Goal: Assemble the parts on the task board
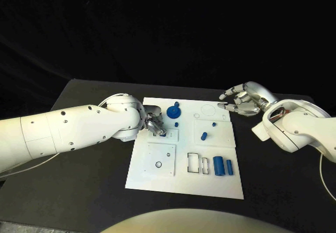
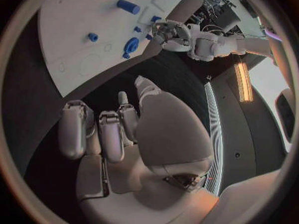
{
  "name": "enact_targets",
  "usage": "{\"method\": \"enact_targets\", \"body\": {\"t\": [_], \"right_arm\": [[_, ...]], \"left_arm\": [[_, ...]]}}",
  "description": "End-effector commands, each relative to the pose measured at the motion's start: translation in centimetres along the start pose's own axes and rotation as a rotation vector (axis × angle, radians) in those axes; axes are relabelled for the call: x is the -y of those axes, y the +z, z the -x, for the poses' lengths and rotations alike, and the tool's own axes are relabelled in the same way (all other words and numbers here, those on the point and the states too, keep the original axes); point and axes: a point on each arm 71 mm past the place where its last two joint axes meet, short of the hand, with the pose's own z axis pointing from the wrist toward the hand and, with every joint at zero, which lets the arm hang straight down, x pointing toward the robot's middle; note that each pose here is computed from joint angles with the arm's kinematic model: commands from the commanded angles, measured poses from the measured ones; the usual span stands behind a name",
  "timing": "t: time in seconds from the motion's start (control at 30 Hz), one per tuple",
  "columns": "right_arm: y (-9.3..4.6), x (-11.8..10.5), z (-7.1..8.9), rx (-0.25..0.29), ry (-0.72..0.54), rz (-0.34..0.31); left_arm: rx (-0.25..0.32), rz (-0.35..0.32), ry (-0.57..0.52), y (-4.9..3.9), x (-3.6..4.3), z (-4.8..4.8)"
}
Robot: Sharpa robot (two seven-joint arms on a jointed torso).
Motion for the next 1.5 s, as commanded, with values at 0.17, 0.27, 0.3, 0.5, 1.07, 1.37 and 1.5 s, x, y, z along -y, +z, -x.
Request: {"method": "enact_targets", "body": {"t": [0.17,0.27,0.3,0.5,1.07,1.37,1.5], "right_arm": [[0.0,-0.1,-0.17,-0.011,-0.01,0.009],[0.01,-0.11,-0.17,-0.01,-0.01,0.009],[0.01,-0.11,-0.17,-0.01,-0.01,0.009],[0.01,-0.11,-0.17,-0.009,-0.01,0.009],[0.02,-0.13,-0.16,-0.006,-0.009,0.011],[-0.01,-0.11,-0.12,-0.005,-0.009,0.011],[-0.02,-0.11,-0.11,-0.004,-0.009,0.012]], "left_arm": [[-0.036,0.001,0.023,0.04,0.1,-0.52],[-0.035,0.001,0.02,0.05,0.08,-0.51],[-0.035,0.001,0.018,0.06,0.09,-0.51],[-0.036,0.0,0.007,0.08,0.13,-0.51],[-0.044,0.0,-0.007,0.3,0.24,-0.49],[-0.054,-0.001,-0.008,0.35,0.29,-0.54],[-0.054,-0.001,-0.009,0.38,0.29,-0.53]]}}
